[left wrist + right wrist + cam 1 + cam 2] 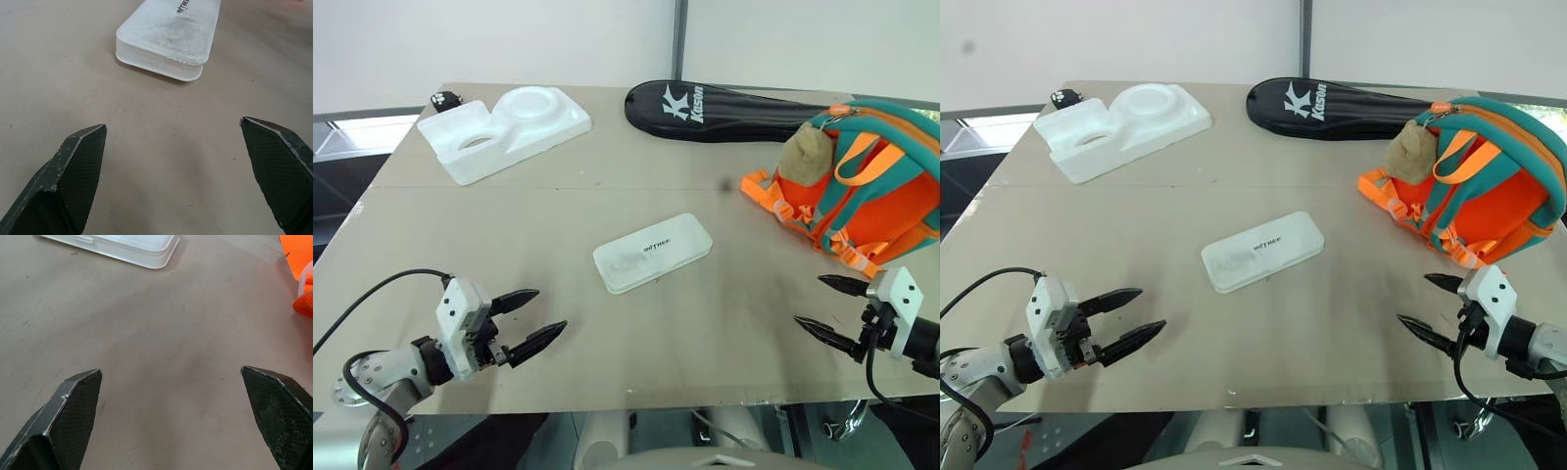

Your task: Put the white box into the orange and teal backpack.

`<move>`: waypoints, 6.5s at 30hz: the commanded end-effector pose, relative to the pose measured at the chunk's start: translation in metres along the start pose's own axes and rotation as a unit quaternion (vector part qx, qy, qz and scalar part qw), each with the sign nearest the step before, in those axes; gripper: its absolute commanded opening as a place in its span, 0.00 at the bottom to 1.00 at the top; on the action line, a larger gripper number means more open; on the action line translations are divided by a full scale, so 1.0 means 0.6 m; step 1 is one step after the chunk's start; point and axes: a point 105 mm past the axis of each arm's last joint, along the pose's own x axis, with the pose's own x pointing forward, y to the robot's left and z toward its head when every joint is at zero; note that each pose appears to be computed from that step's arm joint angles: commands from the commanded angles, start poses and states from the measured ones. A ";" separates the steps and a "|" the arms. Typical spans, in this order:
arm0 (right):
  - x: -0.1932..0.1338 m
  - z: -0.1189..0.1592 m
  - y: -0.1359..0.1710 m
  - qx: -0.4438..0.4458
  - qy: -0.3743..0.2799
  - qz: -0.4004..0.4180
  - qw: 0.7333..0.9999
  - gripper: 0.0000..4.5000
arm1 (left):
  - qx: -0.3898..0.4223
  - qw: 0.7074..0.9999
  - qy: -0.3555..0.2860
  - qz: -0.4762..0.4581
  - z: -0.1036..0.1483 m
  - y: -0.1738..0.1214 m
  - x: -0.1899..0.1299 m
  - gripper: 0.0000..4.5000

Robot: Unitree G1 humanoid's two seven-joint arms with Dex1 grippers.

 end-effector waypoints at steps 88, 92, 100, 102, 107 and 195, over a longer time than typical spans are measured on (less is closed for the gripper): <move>0.065 0.171 0.028 0.053 -0.140 -0.063 0.987 0.72 | -0.380 0.911 0.002 -0.162 0.104 -0.012 0.164 0.24; 0.005 0.157 0.023 0.078 -0.106 -0.114 0.985 1.00 | -0.374 0.914 -0.027 -0.157 0.123 -0.005 0.179 0.24; -0.010 0.147 -0.082 0.130 -0.088 -0.314 0.936 1.00 | -0.343 0.911 -0.091 -0.208 0.185 -0.020 0.198 0.24; 0.008 0.161 -0.121 0.136 -0.103 -0.351 0.921 1.00 | -0.344 0.907 -0.105 -0.220 0.195 -0.023 0.196 0.24; 0.058 0.200 -0.188 0.148 -0.153 -0.382 0.899 0.95 | -0.340 0.906 -0.124 -0.219 0.204 -0.025 0.189 0.24; 0.152 0.306 0.017 -0.054 -0.248 0.204 0.946 0.00 | 0.091 0.955 -0.106 -0.261 0.388 -0.011 0.206 0.99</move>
